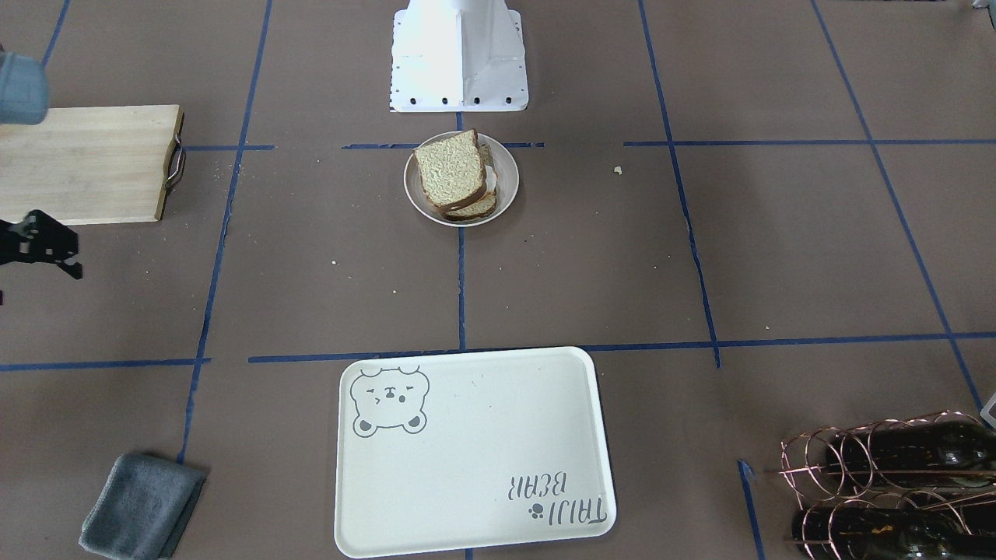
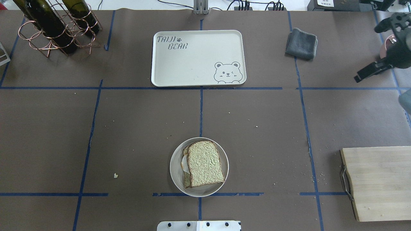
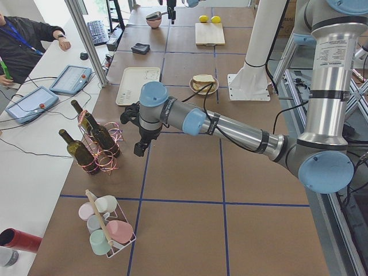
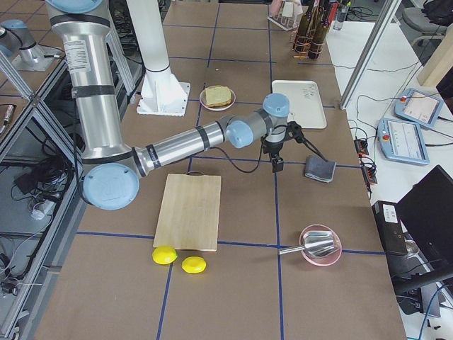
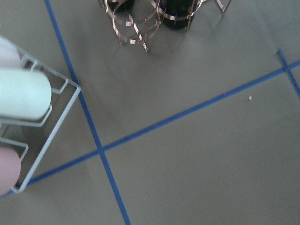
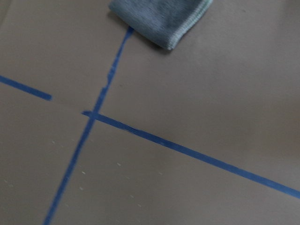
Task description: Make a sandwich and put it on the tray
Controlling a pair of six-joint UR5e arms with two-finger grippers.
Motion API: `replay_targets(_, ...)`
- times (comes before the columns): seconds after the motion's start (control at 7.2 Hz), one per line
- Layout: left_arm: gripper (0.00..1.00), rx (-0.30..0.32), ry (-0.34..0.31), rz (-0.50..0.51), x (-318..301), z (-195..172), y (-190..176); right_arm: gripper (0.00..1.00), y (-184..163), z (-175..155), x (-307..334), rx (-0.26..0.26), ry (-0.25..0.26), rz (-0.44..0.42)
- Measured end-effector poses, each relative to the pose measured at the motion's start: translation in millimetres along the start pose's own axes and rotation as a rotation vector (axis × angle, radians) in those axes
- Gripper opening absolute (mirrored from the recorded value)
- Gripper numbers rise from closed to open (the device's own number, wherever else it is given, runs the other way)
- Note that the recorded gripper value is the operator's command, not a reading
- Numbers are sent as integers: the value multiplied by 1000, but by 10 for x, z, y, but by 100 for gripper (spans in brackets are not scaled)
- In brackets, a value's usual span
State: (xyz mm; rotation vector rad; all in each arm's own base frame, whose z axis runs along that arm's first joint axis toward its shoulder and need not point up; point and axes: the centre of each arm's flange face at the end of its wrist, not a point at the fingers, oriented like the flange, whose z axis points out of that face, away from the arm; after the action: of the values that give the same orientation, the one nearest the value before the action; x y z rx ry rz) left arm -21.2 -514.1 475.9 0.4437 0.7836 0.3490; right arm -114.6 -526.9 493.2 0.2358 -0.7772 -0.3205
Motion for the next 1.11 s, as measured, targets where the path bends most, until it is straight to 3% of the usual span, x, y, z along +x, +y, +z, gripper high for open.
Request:
replay_targets(0.28,100,76,92,69,318,9,-181,100,885,-144,990,-41,45,6)
replay_targets(0.56,100,77,223,90,1139,325,-369,100,1605,-245,1494,-69,62,81)
replay_targets(0.83,100,15,346,-68,2304,656,-489,100,1830,-253,1581,-76,64,108)
replay_targets(1.11,98,-24,346,-240,3500,1103,-495,100,1853,-253,1591,-76,66,112)
